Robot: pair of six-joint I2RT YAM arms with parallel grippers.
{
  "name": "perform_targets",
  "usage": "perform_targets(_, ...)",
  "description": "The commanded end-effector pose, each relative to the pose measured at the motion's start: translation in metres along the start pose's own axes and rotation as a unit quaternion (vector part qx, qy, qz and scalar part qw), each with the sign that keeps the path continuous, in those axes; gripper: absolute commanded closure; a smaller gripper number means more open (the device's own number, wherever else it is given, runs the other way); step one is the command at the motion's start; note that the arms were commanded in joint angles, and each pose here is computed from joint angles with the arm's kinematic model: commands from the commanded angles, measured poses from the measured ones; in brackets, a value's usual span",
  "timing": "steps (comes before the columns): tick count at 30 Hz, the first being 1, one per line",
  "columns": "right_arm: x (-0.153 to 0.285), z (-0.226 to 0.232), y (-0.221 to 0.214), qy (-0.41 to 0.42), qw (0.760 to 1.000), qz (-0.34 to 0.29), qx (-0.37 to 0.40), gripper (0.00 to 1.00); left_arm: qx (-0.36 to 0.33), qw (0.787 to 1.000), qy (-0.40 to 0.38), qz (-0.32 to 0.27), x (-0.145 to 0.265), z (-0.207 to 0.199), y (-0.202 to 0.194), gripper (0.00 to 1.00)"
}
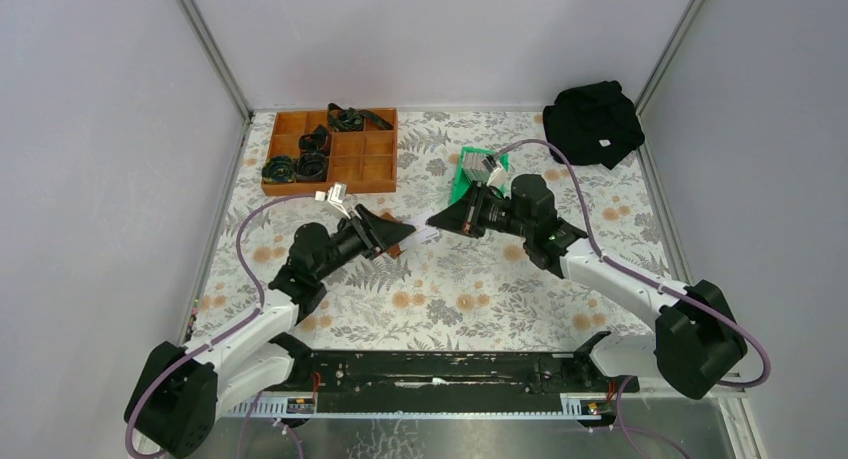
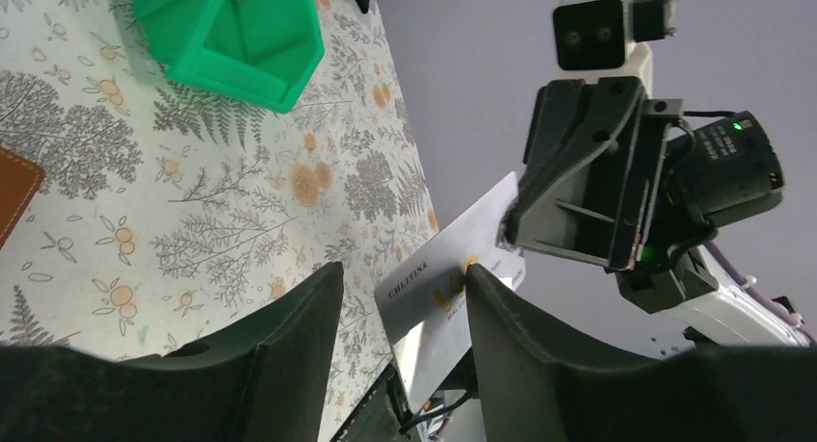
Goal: Put the credit cards into the card holder
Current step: Pick up the credit card from the storage box.
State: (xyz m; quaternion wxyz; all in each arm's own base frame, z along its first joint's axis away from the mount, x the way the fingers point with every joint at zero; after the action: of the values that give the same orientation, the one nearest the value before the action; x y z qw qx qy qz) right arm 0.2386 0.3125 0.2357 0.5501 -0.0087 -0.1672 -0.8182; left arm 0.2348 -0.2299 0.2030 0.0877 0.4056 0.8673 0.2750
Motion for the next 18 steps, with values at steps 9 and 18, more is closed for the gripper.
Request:
perform_targets(9, -0.010, 0.013, -0.001, 0.049, 0.999, 0.010, -0.013, 1.00, -0.010, 0.997, -0.074, 0.004, 0.004, -0.026, -0.002, 0.80)
perform_targets(18, 0.010, -0.013, 0.023, -0.011, 0.999, -0.005, 0.035, 0.67, -0.034, 0.995, -0.088, 0.041, 0.005, -0.031, -0.009, 1.00)
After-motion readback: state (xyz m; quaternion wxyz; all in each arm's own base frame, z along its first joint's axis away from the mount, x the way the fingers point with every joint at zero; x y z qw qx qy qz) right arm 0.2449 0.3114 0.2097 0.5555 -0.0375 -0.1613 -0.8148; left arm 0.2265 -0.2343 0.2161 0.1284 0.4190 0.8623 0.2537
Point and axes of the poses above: each gripper's point midway between its finger pads, its own x axis back along the fingers, its own z axis along the line the jaws close on, y = z × x, the point moved 1 cm from there along x, back along the fingers, and after that the axes turned 8 degrees about -x, right-handed, at the moved point
